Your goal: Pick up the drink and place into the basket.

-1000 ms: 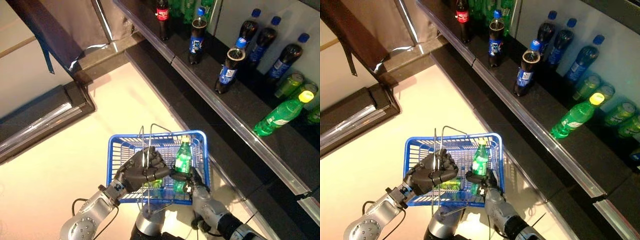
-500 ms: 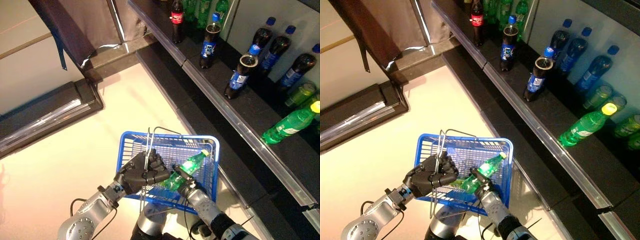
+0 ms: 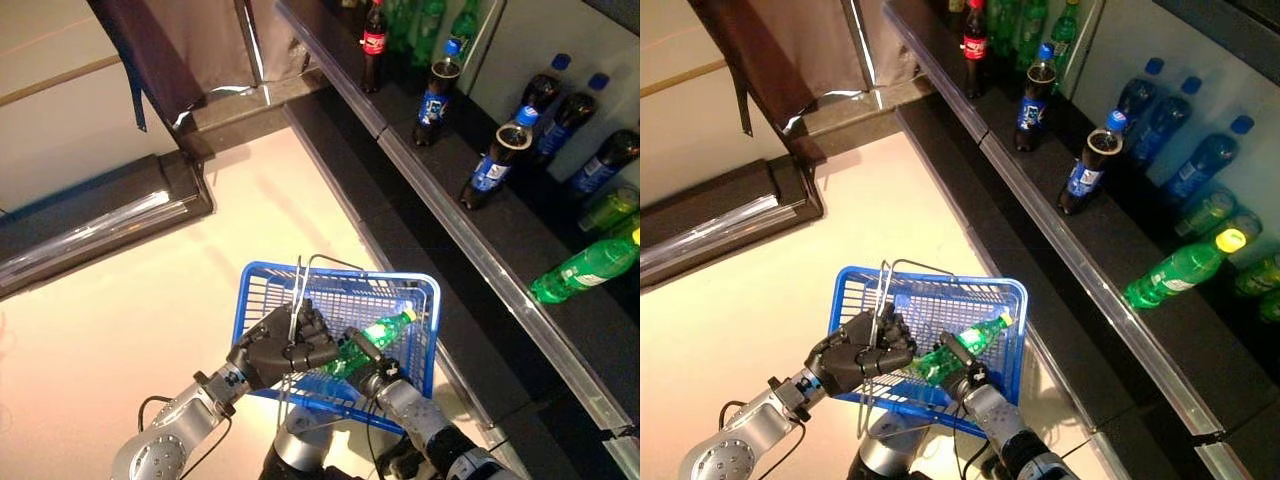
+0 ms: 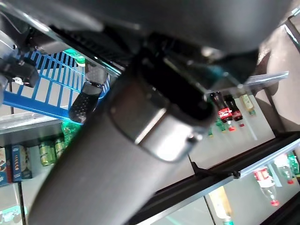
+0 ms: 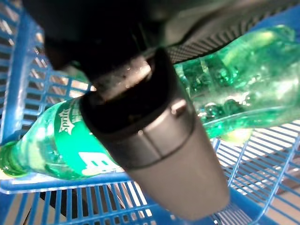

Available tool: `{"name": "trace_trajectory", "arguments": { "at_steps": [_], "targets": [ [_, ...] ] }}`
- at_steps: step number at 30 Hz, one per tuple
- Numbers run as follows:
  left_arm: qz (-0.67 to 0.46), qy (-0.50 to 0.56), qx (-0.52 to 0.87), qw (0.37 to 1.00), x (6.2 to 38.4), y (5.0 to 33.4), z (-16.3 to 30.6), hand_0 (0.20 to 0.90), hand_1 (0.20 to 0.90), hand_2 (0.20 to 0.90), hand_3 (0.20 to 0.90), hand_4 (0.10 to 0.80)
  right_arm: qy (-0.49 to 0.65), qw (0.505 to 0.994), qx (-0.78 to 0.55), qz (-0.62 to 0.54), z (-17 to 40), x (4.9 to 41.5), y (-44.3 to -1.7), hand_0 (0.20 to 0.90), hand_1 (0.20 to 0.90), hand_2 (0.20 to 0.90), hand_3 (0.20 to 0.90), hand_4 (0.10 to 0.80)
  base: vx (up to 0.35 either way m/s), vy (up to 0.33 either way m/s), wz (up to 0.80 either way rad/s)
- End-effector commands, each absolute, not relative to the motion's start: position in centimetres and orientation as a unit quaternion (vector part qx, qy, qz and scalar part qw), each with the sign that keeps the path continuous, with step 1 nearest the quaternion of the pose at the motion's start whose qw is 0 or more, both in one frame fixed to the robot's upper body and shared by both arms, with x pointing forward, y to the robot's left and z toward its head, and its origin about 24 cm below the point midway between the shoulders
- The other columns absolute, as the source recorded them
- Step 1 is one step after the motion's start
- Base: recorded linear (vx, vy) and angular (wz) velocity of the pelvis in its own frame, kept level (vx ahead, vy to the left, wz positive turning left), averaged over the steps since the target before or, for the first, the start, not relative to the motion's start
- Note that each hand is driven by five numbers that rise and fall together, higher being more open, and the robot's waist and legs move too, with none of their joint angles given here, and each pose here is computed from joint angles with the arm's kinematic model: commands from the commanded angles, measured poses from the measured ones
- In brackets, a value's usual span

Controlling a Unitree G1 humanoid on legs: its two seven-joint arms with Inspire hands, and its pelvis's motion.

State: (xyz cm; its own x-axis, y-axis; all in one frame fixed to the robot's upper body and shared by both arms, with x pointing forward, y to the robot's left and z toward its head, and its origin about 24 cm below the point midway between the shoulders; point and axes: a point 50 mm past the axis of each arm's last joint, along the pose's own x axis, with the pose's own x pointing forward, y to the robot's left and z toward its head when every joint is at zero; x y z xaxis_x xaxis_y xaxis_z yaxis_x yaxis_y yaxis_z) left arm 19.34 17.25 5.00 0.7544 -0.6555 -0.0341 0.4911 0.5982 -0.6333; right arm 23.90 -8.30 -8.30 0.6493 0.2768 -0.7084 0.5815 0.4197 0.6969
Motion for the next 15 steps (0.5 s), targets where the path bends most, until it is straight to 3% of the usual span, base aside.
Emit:
{"name": "trace_trajectory", "arguments": {
  "at_steps": [1, 2, 3, 4, 15],
  "targets": [
    [-0.483, -0.108, -0.335, 0.802, 18.6, 14.9, 14.1, 0.300, 0.300, 0.300, 0.200, 0.100, 0.382, 0.703, 0.597, -0.058, -6.9, 24.2, -5.7, 0.324, 0.324, 0.324, 0.227, 0.127, 0.072, -0.006, 0.10],
    [-0.481, -0.105, -0.335, 0.803, 18.6, 14.9, 14.0, 0.300, 0.300, 0.300, 0.200, 0.100, 0.378, 0.708, 0.593, -0.060, -6.9, 24.3, -6.0, 0.516, 0.516, 0.516, 0.453, 0.353, 0.046, -0.006, 0.08],
    [-0.480, -0.105, -0.335, 0.804, 18.6, 15.0, 13.9, 0.300, 0.300, 0.300, 0.200, 0.100, 0.377, 0.710, 0.592, -0.061, -6.9, 24.3, -6.1, 0.580, 0.580, 0.580, 0.527, 0.427, 0.058, -0.007, 0.07],
    [-0.477, -0.101, -0.336, 0.806, 18.6, 15.0, 13.9, 0.300, 0.300, 0.300, 0.200, 0.100, 0.375, 0.715, 0.586, -0.063, -7.1, 24.1, -6.4, 0.900, 0.900, 0.900, 0.900, 0.800, 0.052, -0.005, 0.02],
    [-0.459, -0.090, -0.341, 0.815, 18.7, 15.3, 13.4, 0.300, 0.300, 0.300, 0.200, 0.100, 0.319, 0.762, 0.562, -0.032, -5.7, 23.9, -6.8, 0.900, 0.900, 0.900, 0.900, 0.800, 0.015, -0.008, 0.02]
  ]
}}
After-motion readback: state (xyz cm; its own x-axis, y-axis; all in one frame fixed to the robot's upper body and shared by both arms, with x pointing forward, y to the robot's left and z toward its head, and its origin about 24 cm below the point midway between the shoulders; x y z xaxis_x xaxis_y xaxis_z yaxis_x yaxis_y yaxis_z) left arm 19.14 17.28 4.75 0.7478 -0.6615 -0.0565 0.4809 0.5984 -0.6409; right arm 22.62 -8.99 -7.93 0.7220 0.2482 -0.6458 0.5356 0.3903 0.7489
